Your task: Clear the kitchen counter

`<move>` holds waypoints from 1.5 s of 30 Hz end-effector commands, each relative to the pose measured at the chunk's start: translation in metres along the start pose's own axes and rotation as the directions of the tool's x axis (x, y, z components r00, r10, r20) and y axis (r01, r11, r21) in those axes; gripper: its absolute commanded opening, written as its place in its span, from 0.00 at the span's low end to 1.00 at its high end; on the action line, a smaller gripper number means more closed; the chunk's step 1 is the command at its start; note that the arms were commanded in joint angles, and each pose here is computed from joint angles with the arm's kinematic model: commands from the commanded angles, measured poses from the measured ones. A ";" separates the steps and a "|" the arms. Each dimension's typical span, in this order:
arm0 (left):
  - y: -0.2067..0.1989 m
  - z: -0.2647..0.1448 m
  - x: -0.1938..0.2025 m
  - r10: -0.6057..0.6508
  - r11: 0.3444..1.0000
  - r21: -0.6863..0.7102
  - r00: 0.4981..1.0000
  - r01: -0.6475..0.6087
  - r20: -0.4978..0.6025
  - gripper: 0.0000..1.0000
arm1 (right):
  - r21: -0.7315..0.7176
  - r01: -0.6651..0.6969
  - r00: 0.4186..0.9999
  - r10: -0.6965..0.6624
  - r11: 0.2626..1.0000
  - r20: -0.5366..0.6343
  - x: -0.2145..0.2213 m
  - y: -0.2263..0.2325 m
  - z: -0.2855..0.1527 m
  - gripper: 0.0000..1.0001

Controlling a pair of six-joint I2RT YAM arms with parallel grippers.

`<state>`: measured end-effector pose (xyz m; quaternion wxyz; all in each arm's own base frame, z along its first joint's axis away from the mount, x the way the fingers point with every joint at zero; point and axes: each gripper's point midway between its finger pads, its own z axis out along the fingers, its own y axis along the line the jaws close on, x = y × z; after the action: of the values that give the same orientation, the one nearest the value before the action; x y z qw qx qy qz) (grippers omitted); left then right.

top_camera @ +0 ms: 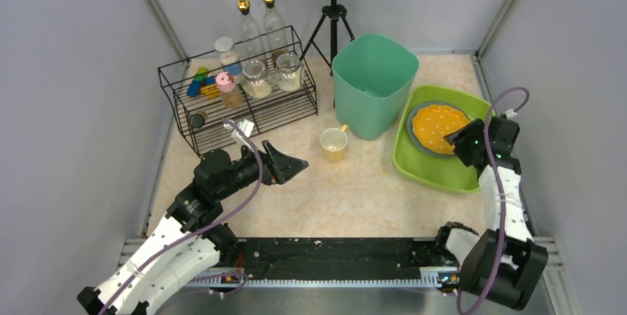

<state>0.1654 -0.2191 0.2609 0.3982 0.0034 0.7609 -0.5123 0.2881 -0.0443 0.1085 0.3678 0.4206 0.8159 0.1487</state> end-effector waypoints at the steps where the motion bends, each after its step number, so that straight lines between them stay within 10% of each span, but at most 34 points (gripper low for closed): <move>1: -0.001 0.000 -0.008 0.029 1.000 -0.003 0.999 -0.029 0.036 0.99 | -0.143 0.098 0.995 -0.095 0.985 0.029 -0.011 0.047 -0.035 0.52; 15: 0.018 0.006 -0.003 0.040 0.995 -0.093 0.999 -0.040 -0.006 0.99 | -0.475 0.345 0.916 -0.402 0.809 -0.019 0.092 0.164 -0.100 0.52; 45: 0.052 -0.006 -0.010 0.084 0.950 -0.303 0.996 -0.079 0.003 0.99 | -0.515 0.487 0.777 -0.619 0.705 -0.112 0.224 0.239 -0.021 0.53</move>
<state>0.1843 -0.1863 0.2086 0.3954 -0.0355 0.8402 -0.3695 0.3159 0.2692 0.1296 0.3387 0.0320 0.9048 0.2561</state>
